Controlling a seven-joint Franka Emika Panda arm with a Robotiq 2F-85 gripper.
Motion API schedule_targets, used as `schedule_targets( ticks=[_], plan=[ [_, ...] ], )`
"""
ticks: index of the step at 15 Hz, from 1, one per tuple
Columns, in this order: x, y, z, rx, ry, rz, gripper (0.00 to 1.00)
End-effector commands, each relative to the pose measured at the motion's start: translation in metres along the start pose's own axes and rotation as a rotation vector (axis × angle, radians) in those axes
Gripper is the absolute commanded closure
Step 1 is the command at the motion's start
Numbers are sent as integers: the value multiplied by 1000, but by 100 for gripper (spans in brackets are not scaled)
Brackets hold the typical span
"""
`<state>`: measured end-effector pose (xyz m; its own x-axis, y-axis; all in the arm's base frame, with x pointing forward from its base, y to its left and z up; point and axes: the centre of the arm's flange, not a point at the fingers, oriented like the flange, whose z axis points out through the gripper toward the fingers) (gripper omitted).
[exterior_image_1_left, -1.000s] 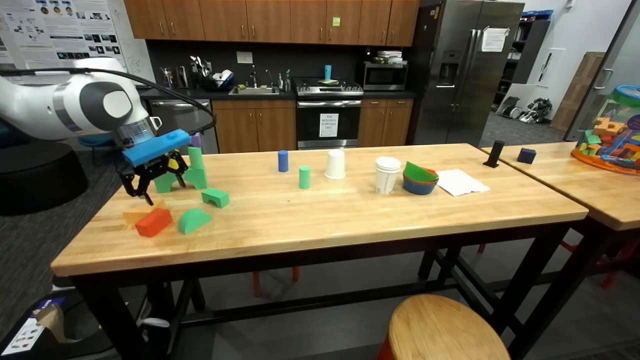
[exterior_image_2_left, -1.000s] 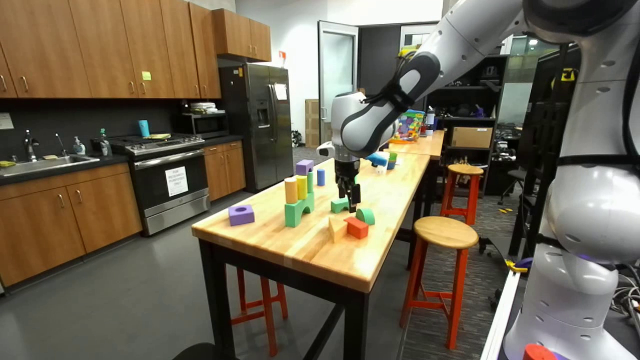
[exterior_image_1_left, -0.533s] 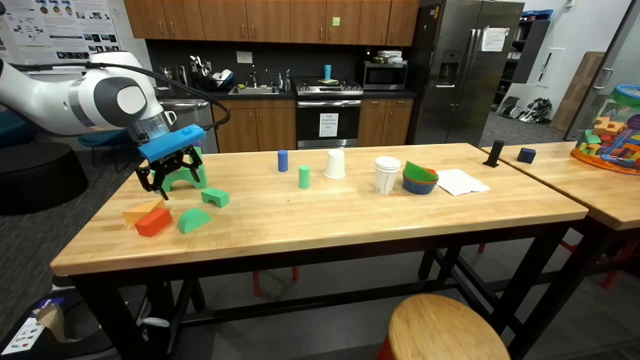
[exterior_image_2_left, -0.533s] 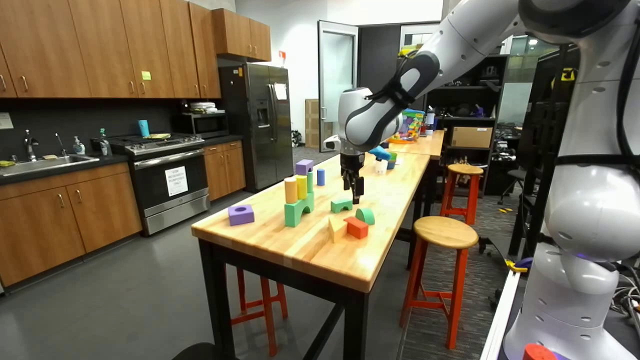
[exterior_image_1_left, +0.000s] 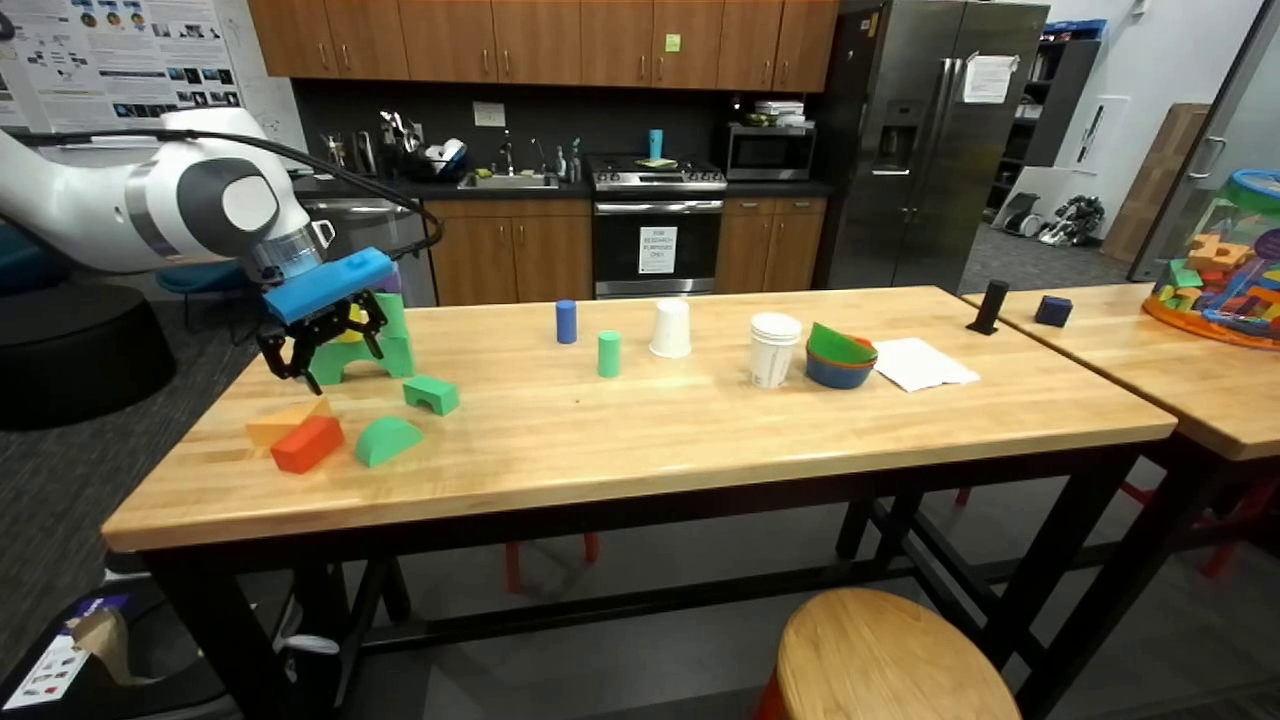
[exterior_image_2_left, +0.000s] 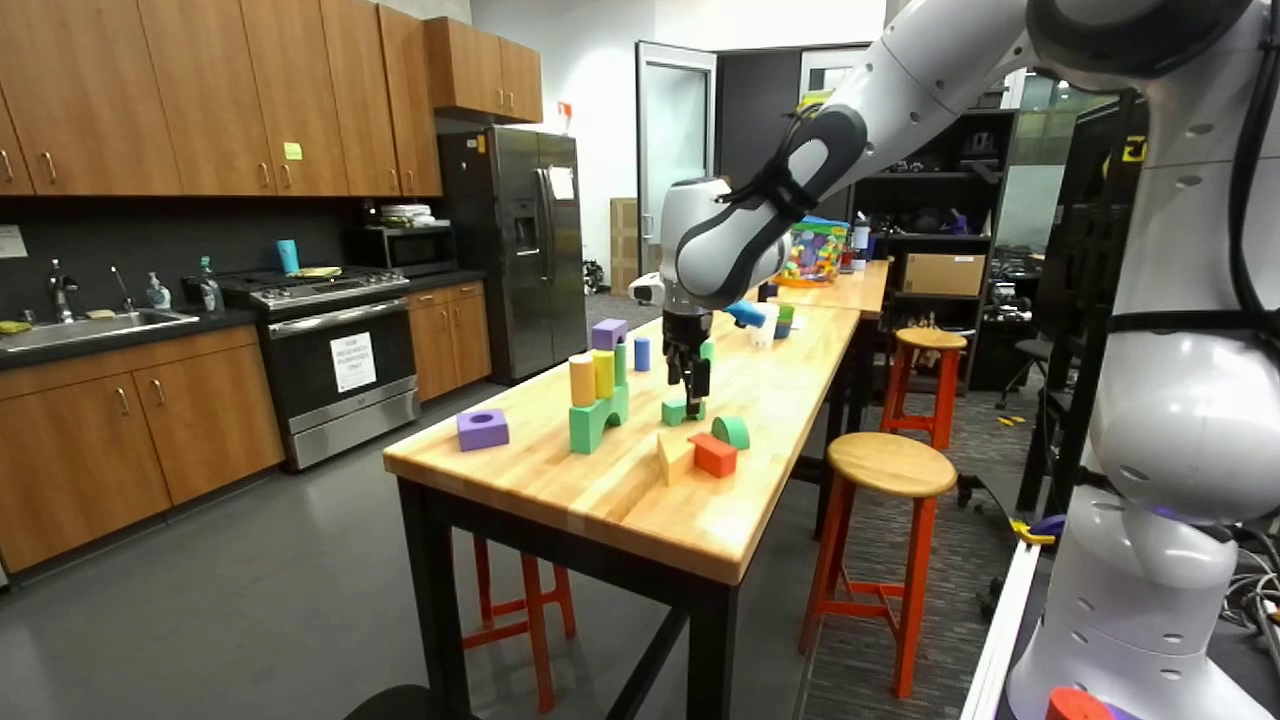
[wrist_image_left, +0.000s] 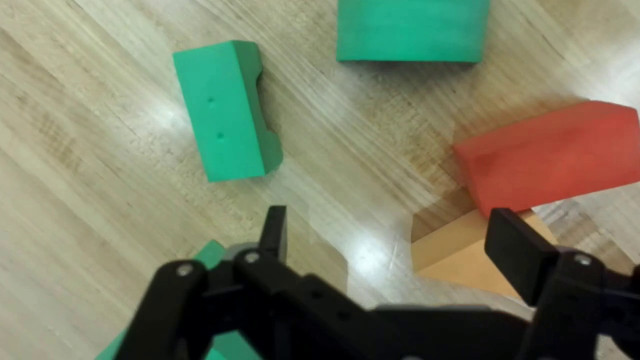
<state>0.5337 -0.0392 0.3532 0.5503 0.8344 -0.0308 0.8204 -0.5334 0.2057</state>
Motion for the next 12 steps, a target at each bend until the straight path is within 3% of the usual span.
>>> schedule_targets(
  ticks=[1,6,12],
  plan=[
    [1,1,1,2,1,4,0],
    [4,5,6,13,0,3,0],
    [-4,41,55,52,-8,-5,0]
  ],
)
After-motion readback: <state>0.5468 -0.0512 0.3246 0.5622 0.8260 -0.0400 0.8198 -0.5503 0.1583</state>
